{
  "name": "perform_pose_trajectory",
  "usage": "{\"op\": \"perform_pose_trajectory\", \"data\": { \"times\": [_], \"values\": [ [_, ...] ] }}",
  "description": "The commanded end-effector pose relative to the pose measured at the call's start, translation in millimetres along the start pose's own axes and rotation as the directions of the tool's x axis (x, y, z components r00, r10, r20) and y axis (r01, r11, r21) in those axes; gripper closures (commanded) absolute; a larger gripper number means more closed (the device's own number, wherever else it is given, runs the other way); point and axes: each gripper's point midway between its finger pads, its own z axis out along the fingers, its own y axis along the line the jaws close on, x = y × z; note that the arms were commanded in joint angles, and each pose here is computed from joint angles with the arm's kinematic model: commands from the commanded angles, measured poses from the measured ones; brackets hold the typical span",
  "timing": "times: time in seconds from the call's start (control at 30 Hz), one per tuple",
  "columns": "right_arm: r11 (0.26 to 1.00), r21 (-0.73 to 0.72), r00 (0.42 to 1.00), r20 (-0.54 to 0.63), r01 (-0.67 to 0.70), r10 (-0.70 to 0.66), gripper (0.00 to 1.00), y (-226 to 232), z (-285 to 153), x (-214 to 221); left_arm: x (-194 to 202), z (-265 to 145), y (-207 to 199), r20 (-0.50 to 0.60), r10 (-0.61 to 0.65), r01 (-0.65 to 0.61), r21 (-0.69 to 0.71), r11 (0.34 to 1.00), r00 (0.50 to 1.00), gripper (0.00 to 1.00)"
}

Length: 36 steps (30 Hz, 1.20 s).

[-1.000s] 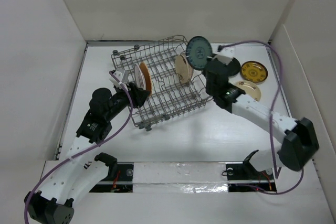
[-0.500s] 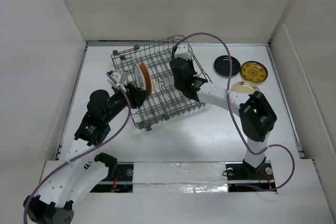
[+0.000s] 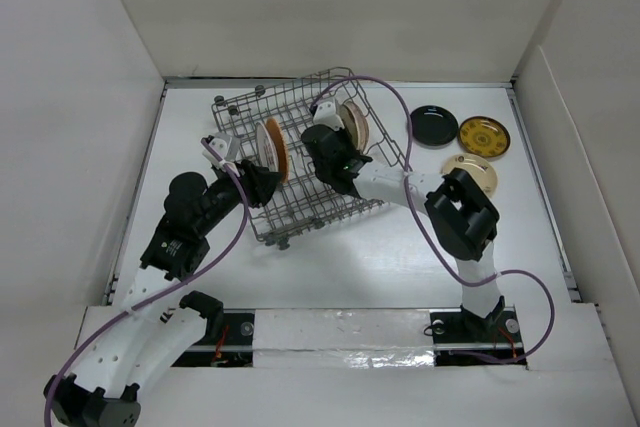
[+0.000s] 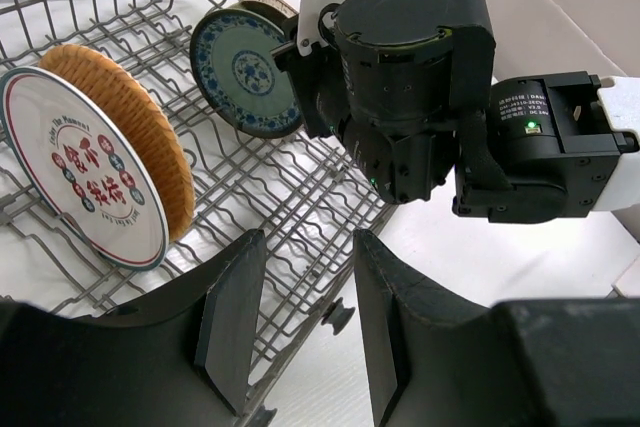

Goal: Load the plates into the dish rack

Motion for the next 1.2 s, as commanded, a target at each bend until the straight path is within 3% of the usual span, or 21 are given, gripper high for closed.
{"op": "perform_pose_trajectory", "data": {
  "times": [0.0, 0.2, 0.3, 0.4, 0.47, 0.6, 0.63, 0.77, 0.8, 0.83, 0.87, 0.9, 0.93, 0.97, 1.0, 1.07, 1.1, 1.17],
  "values": [
    [0.997, 0.01, 0.997, 0.021, -0.077, 0.077, 1.0, 7, -5, -15, -25, -4, -9, 0.072, 0.026, -0.028, 0.024, 0.999, 0.997, 0.62],
    [0.995, 0.003, 0.994, 0.021, -0.103, 0.103, 0.99, 17, -15, -12, -23, -3, -8, 0.067, 0.025, -0.027, 0.022, 0.999, 0.997, 0.62],
    [0.992, -0.003, 0.992, 0.024, -0.127, 0.127, 0.93, 19, -20, -15, -23, -3, -8, 0.063, 0.024, -0.026, 0.023, 0.999, 0.998, 0.62],
    [0.989, -0.012, 0.989, 0.019, -0.147, 0.147, 0.8, 17, -22, -18, -23, -4, -8, 0.066, 0.025, -0.027, 0.024, 0.999, 0.998, 0.62],
    [0.985, -0.029, 0.985, 0.023, -0.171, 0.171, 0.64, 14, -26, -28, -24, -3, -8, 0.067, 0.025, -0.027, 0.022, 0.999, 0.997, 0.62],
    [0.967, -0.09, 0.971, 0.002, -0.24, 0.241, 0.52, 5, -40, -49, -22, -3, -8, 0.061, 0.023, -0.024, 0.024, 0.999, 0.998, 0.62],
    [0.959, -0.111, 0.965, 0.004, -0.259, 0.261, 0.44, 2, -44, -55, -22, -4, -8, 0.063, 0.021, -0.023, 0.023, 0.999, 0.998, 0.62],
    [0.875, -0.246, 0.902, 0.008, -0.417, 0.432, 0.42, -33, -70, -99, -21, -5, -8, 0.062, 0.023, -0.024, 0.022, 0.999, 0.998, 0.62],
    [0.862, -0.249, 0.891, -0.007, -0.442, 0.455, 0.42, -40, -70, -90, -21, -6, -8, 0.063, 0.023, -0.024, 0.023, 0.999, 0.998, 0.62],
    [0.822, -0.245, 0.848, -0.004, -0.514, 0.529, 0.46, -66, -71, -89, -22, -6, -8, 0.067, 0.024, -0.025, 0.019, 1.0, 0.997, 0.62],
    [0.792, -0.248, 0.812, 0.03, -0.559, 0.583, 0.62, -90, -71, -106, -23, -7, -8, 0.07, 0.024, -0.026, 0.02, 0.999, 0.997, 0.62],
    [0.767, -0.218, 0.787, -0.005, -0.603, 0.617, 0.84, -99, -65, -77, -22, -7, -8, 0.068, 0.024, -0.025, 0.018, 1.0, 0.997, 0.62],
    [0.716, -0.216, 0.73, 0.017, -0.664, 0.683, 1.0, -118, -61, -75, -21, -7, -8, 0.066, 0.022, -0.023, 0.019, 1.0, 0.998, 0.62],
    [0.673, -0.225, 0.69, 0.003, -0.705, 0.724, 1.0, -132, -57, -65, -21, -7, -9, 0.066, 0.021, -0.022, 0.022, 1.0, 0.998, 0.62],
    [0.573, -0.177, 0.575, 0.048, -0.8, 0.817, 1.0, -185, -50, -59, -22, -8, -9, 0.071, 0.023, -0.025, 0.024, 0.999, 0.997, 0.62],
    [0.526, -0.092, 0.525, 0.043, -0.845, 0.85, 1.0, -212, -39, 5, -24, -8, -10, 0.076, 0.023, -0.025, 0.026, 0.999, 0.997, 0.62],
    [0.458, -0.005, 0.456, 0.101, -0.889, 0.884, 1.0, -252, -29, 30, -24, -7, -10, 0.074, 0.022, -0.025, 0.028, 0.999, 0.997, 0.62],
    [0.417, 0.066, 0.422, 0.127, -0.907, 0.898, 1.0, -281, -34, 79, -23, -7, -13, 0.068, 0.02, -0.023, 0.045, 0.999, 0.997, 0.62]
  ]
}}
